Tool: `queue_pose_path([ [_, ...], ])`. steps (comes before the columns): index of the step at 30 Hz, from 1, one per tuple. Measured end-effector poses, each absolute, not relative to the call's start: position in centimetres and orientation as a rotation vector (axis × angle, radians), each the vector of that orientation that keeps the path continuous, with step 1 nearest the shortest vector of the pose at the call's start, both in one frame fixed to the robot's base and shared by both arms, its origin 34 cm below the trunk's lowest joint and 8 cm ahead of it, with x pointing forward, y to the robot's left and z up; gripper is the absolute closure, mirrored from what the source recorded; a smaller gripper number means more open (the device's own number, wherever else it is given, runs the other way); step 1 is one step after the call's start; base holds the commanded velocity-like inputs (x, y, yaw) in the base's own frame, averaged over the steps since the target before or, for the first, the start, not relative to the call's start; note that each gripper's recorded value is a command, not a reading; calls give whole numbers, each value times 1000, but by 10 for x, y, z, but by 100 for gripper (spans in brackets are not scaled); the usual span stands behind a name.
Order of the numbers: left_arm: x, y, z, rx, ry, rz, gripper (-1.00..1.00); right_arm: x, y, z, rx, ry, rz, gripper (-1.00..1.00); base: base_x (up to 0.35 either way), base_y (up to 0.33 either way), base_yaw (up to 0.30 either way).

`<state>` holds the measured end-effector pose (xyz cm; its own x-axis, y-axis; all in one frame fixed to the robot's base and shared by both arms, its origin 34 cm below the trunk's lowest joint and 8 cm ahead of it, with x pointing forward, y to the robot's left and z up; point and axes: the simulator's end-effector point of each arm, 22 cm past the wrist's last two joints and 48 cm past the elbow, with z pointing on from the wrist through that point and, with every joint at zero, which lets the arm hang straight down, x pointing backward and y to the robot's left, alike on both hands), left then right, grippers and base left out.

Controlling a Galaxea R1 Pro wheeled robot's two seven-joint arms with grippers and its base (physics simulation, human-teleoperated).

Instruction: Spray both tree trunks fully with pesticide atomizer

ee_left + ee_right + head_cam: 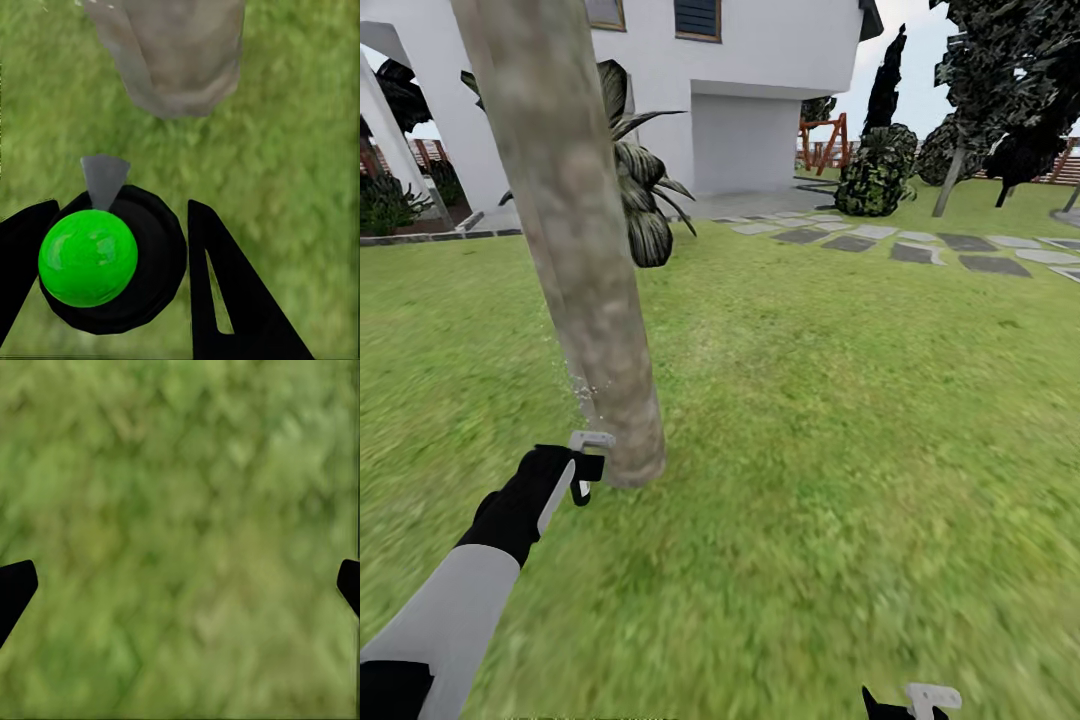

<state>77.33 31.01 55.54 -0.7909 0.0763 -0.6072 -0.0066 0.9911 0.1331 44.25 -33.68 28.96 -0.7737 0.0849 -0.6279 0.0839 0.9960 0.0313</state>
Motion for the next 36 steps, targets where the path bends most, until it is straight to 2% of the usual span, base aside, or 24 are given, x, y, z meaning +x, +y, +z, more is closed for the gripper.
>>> queue_pose_path([
  [7, 770, 312, 549, 49, 2495, 173, 100, 443, -337, 290, 117, 2459, 2, -100, 0, -276, 243],
  [18, 769, 312, 548, 47, 2497, 173, 100, 443, -337, 290, 117, 2459, 2, -100, 0, -276, 24],
  [29, 769, 312, 548, 47, 2496, 173, 100, 443, -337, 290, 117, 2459, 2, -100, 0, -273, 231],
  [36, 773, 301, 551, 50, 2490, 149, 100, 443, -337, 290, 117, 2459, 2, -100, 0, -37, 85],
])
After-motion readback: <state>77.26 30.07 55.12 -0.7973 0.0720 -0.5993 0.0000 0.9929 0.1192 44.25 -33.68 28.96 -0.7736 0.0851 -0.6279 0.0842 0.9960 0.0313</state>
